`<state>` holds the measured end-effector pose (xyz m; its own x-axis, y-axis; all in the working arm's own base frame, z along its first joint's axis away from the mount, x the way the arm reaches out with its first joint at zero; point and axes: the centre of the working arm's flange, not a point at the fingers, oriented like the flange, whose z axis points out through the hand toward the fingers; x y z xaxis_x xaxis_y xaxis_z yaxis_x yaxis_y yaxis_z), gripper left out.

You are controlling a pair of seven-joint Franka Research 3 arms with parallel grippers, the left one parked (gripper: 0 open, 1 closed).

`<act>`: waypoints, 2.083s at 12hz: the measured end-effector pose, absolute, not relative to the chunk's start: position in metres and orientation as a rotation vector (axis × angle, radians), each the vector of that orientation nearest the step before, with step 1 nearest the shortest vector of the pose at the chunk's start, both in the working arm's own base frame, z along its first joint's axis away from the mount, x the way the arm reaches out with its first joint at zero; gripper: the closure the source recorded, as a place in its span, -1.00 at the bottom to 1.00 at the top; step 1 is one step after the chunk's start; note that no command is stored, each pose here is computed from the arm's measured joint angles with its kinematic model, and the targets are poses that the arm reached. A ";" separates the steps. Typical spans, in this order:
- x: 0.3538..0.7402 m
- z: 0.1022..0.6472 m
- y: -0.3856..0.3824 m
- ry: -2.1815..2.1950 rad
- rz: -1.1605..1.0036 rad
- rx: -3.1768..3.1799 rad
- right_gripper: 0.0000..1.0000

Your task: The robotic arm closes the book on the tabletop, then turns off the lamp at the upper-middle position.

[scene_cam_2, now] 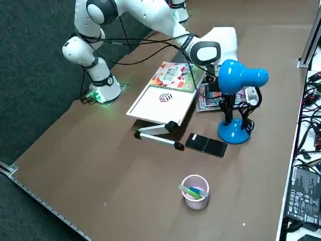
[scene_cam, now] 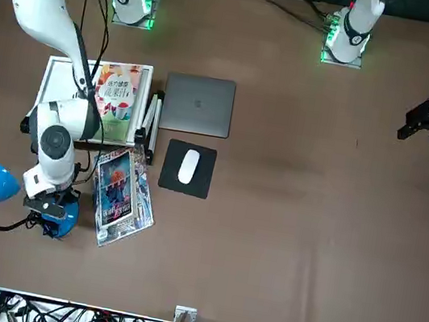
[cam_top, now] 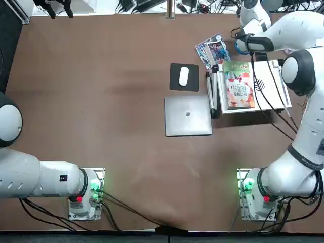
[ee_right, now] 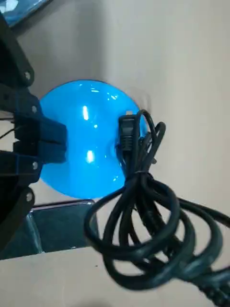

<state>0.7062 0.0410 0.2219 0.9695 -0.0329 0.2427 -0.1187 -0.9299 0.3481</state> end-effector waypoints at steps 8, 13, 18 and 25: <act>0.701 0.214 0.041 -0.099 0.326 2.766 0.96; 0.701 0.215 0.040 -0.100 0.337 2.769 0.96; 0.703 0.217 0.034 -0.101 0.365 2.783 0.96; 0.703 0.220 0.036 -0.086 0.365 2.842 0.96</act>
<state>0.7034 0.0360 0.2202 0.9664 -0.0239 0.2560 -0.0930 -0.9607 0.2616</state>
